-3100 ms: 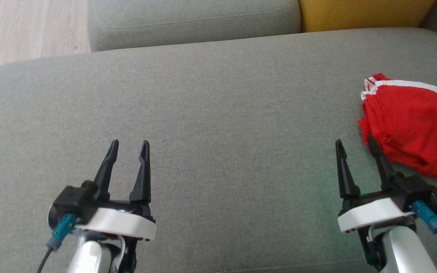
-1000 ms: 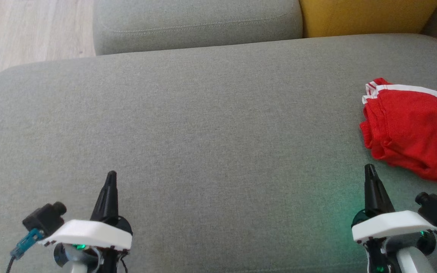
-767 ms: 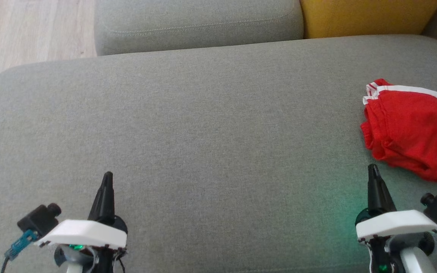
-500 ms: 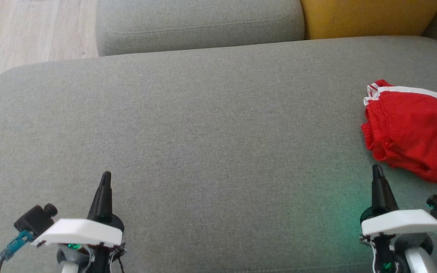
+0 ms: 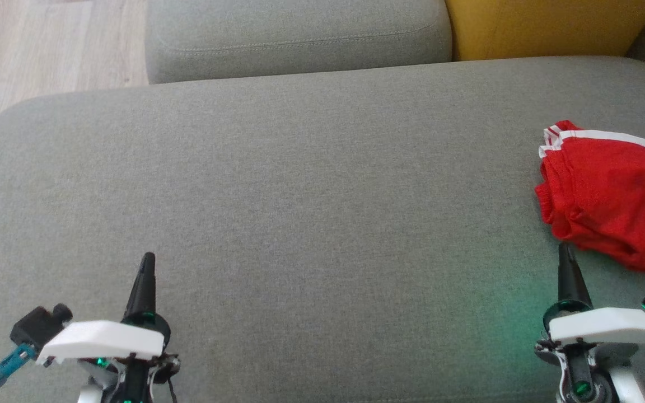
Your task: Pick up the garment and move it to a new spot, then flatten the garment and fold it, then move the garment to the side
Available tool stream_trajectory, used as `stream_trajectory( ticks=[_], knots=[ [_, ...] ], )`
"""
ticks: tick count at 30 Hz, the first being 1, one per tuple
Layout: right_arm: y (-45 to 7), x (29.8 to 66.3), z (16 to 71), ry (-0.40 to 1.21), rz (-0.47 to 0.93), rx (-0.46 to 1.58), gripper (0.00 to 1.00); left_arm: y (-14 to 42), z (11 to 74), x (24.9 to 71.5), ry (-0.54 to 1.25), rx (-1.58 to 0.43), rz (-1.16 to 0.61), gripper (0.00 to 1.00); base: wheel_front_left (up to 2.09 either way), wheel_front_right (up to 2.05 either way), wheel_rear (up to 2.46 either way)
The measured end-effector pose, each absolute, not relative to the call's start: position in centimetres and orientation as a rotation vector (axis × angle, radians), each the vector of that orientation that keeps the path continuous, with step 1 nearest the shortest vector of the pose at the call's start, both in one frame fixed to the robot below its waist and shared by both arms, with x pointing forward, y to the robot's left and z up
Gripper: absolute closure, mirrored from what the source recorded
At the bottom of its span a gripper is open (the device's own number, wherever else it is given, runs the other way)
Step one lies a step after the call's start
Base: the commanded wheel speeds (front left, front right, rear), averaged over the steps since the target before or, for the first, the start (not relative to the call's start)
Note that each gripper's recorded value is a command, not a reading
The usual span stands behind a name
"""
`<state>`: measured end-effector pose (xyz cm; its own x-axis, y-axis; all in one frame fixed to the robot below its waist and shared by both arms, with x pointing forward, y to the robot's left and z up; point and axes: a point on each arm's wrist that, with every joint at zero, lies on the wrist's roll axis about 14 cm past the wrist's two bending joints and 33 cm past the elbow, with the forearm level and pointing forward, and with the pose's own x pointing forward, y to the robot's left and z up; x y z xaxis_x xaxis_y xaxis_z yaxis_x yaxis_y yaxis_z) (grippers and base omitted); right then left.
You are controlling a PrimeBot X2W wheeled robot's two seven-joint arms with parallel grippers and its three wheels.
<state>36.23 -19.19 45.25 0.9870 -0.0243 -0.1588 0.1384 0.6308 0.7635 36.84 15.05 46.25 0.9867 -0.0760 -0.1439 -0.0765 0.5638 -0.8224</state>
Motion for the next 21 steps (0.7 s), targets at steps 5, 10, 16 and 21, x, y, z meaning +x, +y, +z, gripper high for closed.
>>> stream_trajectory(
  ticks=[5, 10, 16, 21],
  knots=[
    [-19.3, 36.3, 45.3, 0.136, -0.101, 0.959, 1.00, 15.5, 46.2, 36.8, 0.169, -1.038, 0.014, 1.00, 0.00, 0.00, 0.00],
    [-19.6, 36.4, 45.5, 0.129, -0.111, 1.034, 1.00, 16.0, 46.2, 36.8, 0.165, -1.101, 0.030, 1.00, 0.00, 0.00, 0.00],
    [-19.6, 36.4, 45.6, 0.126, -0.114, 1.095, 1.00, 16.1, 46.3, 36.9, 0.168, -1.156, 0.034, 1.00, 0.00, 0.00, 0.00],
    [-19.7, 36.5, 45.7, 0.122, -0.118, 1.158, 1.00, 16.5, 46.6, 37.1, 0.156, -1.211, 0.038, 1.00, 0.00, 0.00, 0.00]
  ],
)
